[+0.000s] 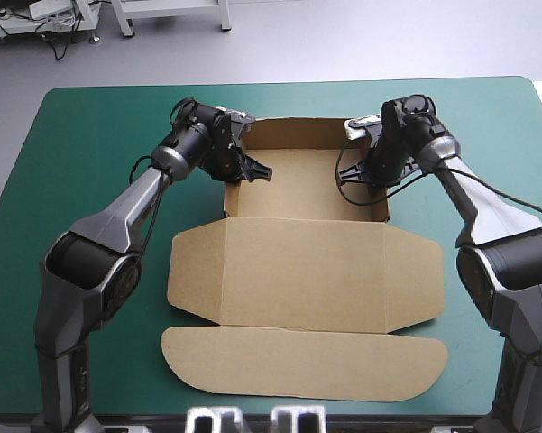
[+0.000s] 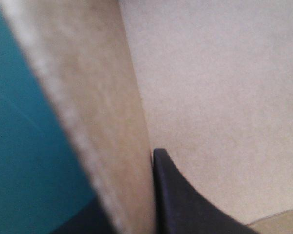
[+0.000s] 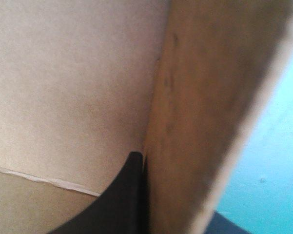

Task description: Fold the box

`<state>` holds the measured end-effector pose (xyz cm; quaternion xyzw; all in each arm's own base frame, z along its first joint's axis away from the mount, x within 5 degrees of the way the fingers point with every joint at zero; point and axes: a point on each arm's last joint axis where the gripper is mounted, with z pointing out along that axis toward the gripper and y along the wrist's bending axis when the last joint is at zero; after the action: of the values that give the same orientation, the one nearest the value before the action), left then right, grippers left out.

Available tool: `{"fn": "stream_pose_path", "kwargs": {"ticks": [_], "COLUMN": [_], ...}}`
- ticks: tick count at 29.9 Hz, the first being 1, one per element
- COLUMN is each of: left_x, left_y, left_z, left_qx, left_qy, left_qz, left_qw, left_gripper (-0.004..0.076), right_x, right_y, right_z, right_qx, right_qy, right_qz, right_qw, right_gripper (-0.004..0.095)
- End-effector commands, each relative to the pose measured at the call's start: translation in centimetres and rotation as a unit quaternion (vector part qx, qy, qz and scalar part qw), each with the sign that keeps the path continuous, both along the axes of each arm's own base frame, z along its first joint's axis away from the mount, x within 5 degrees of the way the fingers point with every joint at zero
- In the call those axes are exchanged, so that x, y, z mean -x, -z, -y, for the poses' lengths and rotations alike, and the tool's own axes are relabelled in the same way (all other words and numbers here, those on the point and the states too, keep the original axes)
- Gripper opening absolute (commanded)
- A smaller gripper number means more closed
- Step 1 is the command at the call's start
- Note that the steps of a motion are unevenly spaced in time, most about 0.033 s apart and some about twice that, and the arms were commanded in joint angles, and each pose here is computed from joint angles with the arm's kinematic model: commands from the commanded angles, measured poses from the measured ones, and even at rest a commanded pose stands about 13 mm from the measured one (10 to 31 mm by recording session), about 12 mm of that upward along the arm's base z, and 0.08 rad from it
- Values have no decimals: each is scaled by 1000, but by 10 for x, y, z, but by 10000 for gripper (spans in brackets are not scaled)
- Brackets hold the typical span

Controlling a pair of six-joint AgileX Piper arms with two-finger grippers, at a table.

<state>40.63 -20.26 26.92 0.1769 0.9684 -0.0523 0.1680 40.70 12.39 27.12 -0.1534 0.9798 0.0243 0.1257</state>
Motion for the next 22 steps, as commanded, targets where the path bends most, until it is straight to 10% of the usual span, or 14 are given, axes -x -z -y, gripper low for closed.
{"fn": "stream_pose_path", "kwargs": {"ticks": [1,16,22], "left_x": [14,16,18], "left_y": [-32,-29,-29], "left_z": [15,12,6], "left_qx": [33,18,-7], "left_qy": [55,60,65], "left_qz": [35,17,4], "left_qw": [997,998,998], "left_gripper": [-10,-9,110], "right_x": [1,-2,-4], "right_y": [-28,-13,-42], "right_z": [-8,-9,-10], "right_qx": [-10,4,-4], "right_qy": [-40,-41,-50], "right_qz": [65,18,57], "right_qw": [997,999,997], "right_gripper": [-19,-1,327]}}
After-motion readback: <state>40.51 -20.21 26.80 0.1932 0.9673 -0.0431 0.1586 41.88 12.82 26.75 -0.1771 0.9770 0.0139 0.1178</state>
